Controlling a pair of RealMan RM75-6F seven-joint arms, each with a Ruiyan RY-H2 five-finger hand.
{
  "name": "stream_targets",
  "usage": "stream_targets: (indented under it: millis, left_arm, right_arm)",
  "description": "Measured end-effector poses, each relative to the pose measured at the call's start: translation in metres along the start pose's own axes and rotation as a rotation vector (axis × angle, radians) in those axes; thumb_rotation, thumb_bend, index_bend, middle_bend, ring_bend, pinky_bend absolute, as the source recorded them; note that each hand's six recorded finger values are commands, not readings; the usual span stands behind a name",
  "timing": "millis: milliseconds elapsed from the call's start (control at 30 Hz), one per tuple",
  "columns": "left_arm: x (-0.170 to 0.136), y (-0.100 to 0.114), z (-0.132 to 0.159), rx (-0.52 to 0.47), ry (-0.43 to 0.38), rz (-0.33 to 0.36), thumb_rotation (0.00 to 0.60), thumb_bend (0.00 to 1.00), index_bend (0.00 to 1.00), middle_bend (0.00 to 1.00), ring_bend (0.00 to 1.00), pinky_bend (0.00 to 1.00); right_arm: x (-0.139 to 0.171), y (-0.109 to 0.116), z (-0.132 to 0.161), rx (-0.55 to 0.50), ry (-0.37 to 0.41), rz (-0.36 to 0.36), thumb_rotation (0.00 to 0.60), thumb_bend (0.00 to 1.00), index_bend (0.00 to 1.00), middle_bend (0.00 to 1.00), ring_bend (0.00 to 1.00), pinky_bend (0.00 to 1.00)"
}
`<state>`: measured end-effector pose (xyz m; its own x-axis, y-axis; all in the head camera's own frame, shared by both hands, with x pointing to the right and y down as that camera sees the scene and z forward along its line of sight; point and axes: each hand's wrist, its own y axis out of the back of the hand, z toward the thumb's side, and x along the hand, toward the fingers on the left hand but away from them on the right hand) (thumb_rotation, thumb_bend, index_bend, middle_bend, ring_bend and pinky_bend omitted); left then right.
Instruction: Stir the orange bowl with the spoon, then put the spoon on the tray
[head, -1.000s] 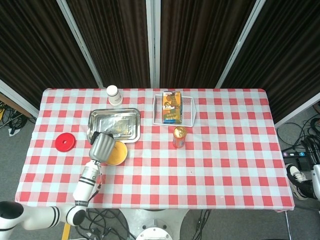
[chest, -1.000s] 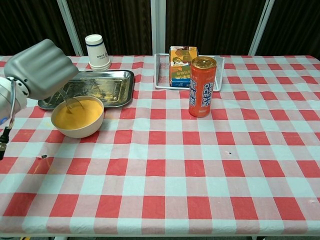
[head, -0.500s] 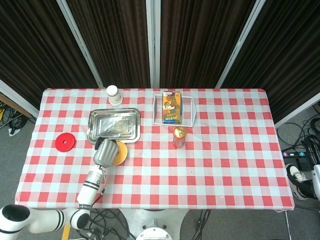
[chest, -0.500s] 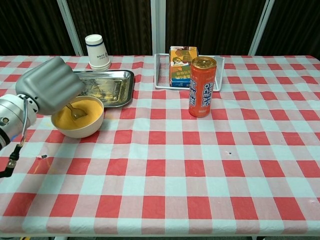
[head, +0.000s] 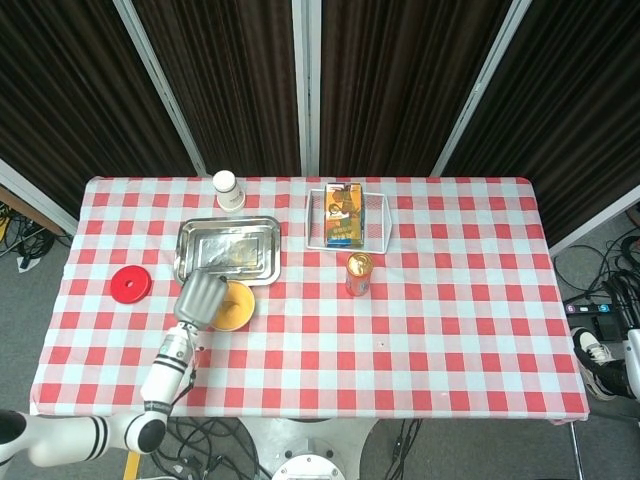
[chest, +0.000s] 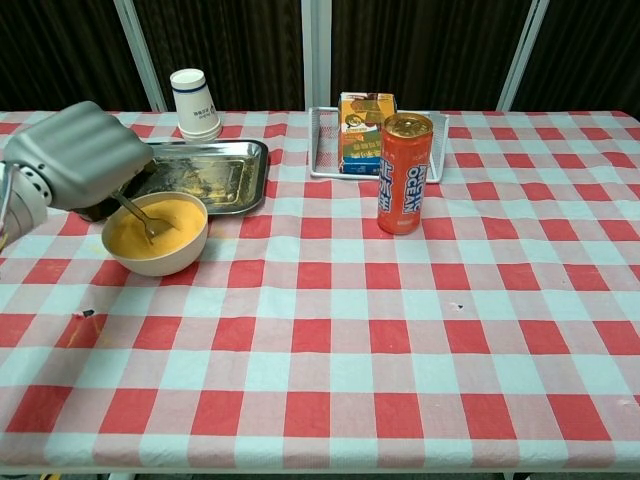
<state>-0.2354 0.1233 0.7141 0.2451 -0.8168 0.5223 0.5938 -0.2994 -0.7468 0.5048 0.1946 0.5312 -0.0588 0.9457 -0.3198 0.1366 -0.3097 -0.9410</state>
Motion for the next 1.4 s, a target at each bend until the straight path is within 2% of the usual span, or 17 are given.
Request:
stream_targets:
  millis: [167, 300, 433, 700, 833, 967, 1067, 1400]
  left_arm:
    - [0.001, -0.001, -0.014, -0.148, -0.008, -0.049, 0.6, 0.43, 0.69, 0.87, 0.84, 0.92]
    - [0.001, -0.001, -0.035, -0.21, 0.005, -0.07, 0.6, 0.43, 0.69, 0.87, 0.84, 0.92]
    - [-0.001, 0.0, -0.044, -0.286, 0.011, -0.094, 0.6, 0.43, 0.69, 0.87, 0.84, 0.92]
    - [-0.004, 0.004, -0.044, -0.25, 0.008, -0.077, 0.6, 0.43, 0.69, 0.87, 0.84, 0.92]
    - [-0.004, 0.004, -0.04, -0.117, 0.005, -0.02, 0.6, 0.43, 0.69, 0.88, 0.84, 0.92]
    - [-0.002, 0.003, -0.03, 0.135, 0.004, 0.078, 0.6, 0.43, 0.69, 0.88, 0.84, 0.92]
    - [-0.003, 0.003, -0.017, 0.276, -0.008, 0.15, 0.6, 0.43, 0.69, 0.88, 0.84, 0.92]
    - [-0.007, 0.015, -0.003, 0.478, 0.032, 0.258, 0.6, 0.42, 0.69, 0.88, 0.84, 0.92]
  right_arm:
    - [0.001, 0.0, 0.0, -0.001, -0.003, -0.002, 0.6, 0.1, 0.0, 0.02, 0.0, 0.0]
    - [0.001, 0.0, -0.001, -0.001, -0.005, -0.003, 0.6, 0.1, 0.0, 0.02, 0.0, 0.0]
    - [0.001, -0.001, 0.0, -0.001, -0.002, 0.0, 0.6, 0.1, 0.0, 0.02, 0.0, 0.0]
    - [0.001, -0.001, 0.001, 0.001, -0.001, -0.002, 0.6, 0.1, 0.0, 0.02, 0.0, 0.0]
    - [0.001, 0.0, 0.001, 0.003, -0.001, -0.002, 0.6, 0.1, 0.0, 0.02, 0.0, 0.0]
    - [0.001, 0.0, 0.0, 0.002, -0.002, -0.004, 0.6, 0.1, 0.0, 0.02, 0.0, 0.0]
    - [0.002, 0.0, 0.0, 0.002, -0.003, -0.005, 0.6, 0.1, 0.0, 0.02, 0.0, 0.0]
    - [0.002, 0.001, 0.001, 0.005, -0.003, -0.007, 0.6, 0.1, 0.0, 0.02, 0.0, 0.0]
